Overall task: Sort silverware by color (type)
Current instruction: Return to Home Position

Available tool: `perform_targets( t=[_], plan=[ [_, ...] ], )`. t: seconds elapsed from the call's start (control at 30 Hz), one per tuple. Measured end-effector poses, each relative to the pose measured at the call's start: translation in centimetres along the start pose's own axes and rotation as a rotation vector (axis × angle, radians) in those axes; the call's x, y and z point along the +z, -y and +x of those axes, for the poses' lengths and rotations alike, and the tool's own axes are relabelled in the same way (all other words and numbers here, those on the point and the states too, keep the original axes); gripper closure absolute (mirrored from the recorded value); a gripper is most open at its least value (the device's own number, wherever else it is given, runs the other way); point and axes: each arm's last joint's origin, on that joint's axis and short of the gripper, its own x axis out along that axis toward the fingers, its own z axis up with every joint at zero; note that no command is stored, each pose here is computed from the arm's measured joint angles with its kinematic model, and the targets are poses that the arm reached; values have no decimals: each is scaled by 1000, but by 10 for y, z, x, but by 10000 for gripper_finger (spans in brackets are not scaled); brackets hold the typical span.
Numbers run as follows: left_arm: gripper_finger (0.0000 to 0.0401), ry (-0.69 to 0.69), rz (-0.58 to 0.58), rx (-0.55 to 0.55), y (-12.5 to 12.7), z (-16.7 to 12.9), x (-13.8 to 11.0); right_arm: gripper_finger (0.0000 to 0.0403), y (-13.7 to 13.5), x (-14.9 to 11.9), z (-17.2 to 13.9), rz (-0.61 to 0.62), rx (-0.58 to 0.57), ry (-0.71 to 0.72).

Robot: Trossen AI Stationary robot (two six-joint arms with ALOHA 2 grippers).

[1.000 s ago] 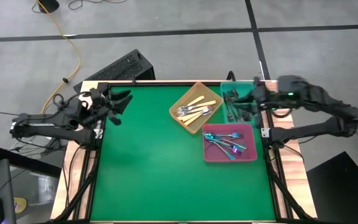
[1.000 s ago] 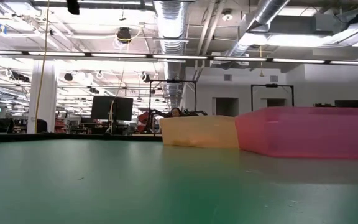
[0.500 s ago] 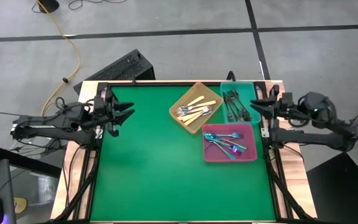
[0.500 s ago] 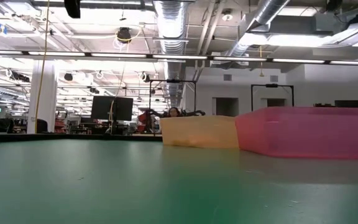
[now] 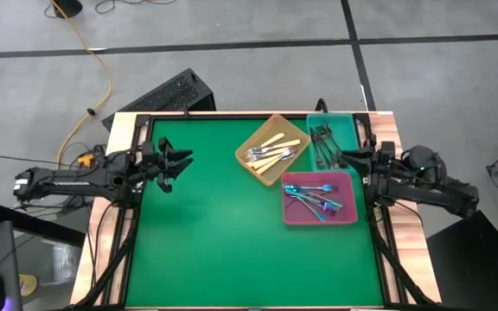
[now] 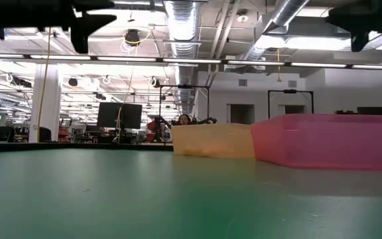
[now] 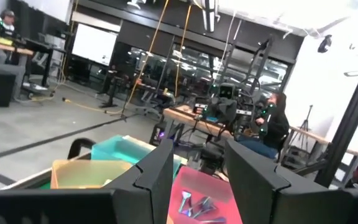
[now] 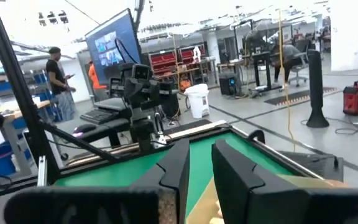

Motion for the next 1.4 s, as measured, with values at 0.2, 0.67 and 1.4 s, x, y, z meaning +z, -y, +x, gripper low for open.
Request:
perform_targets(
  t=[0.2,0.67,1.4],
  plan=[
    [272,17,-36,-3,-12,-7,-14,310,3,-19,12,1,-9,-18],
    [272,2,-95,21,-32,-31,-53,310,17,-89,31,37,-20,-28],
    [272,24,-5,167,-38,-36,-53,310,21,-99,31,-114,-104,-60]
  ],
)
